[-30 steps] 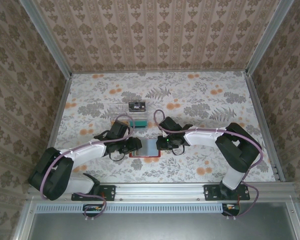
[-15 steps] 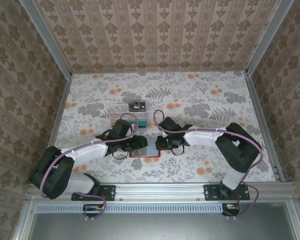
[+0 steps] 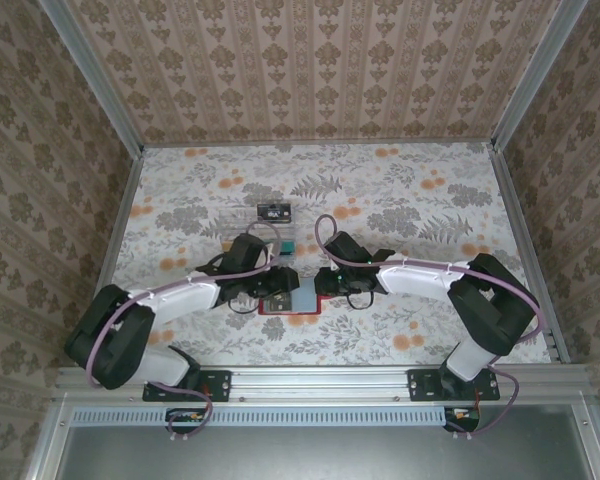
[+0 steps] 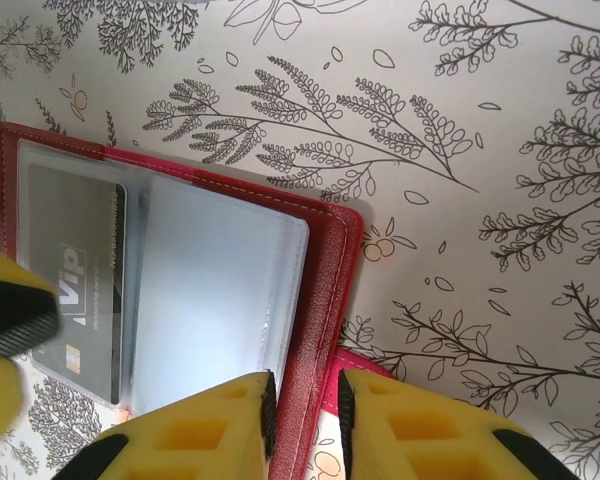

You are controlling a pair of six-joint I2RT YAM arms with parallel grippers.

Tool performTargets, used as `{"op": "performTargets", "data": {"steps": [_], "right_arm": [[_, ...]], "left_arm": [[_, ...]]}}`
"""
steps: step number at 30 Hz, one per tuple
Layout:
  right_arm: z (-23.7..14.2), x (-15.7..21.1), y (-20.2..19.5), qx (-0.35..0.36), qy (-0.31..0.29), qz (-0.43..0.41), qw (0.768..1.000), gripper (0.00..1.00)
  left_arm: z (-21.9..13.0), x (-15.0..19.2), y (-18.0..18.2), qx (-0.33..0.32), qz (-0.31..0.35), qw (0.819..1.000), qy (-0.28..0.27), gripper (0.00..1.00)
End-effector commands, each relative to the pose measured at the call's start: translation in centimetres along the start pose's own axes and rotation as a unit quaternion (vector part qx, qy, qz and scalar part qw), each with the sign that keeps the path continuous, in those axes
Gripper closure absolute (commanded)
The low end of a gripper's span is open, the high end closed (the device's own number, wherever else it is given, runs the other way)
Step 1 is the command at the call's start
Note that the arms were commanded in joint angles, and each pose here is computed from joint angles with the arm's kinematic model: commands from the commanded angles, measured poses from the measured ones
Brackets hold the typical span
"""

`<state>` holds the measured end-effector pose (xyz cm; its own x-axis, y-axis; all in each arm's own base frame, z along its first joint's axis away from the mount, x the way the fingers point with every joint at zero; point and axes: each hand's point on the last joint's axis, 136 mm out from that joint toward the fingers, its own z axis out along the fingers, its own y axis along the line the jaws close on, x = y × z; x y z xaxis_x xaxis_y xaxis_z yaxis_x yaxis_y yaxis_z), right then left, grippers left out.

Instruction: Take the credit cards out of the card holder

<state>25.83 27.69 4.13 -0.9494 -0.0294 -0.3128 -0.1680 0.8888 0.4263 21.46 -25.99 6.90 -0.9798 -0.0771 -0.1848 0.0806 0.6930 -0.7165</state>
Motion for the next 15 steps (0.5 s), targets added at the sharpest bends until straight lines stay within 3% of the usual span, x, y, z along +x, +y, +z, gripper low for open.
{"op": "performTargets", "data": {"steps": [1,10,15], "right_arm": [[-1.0,-1.4,2.0,-0.034,-0.015,0.009,0.999,0.73],[-0.6,-2.0,5.7,-0.096,0.007,0.015,0.995,0.73],[0.9,-1.4,6.7,-0.123,0.028,0.035,0.991,0.76]], "left_arm": [[-2.1,-0.4,1.6,-0.027,0.002,1.000,-0.013,0.60],[-3.6,0.4,6.0,-0.075,-0.036,0.996,-0.028,0.80],[-2.7,1.1,6.7,-0.069,-0.048,0.996,-0.015,0.84]]}}
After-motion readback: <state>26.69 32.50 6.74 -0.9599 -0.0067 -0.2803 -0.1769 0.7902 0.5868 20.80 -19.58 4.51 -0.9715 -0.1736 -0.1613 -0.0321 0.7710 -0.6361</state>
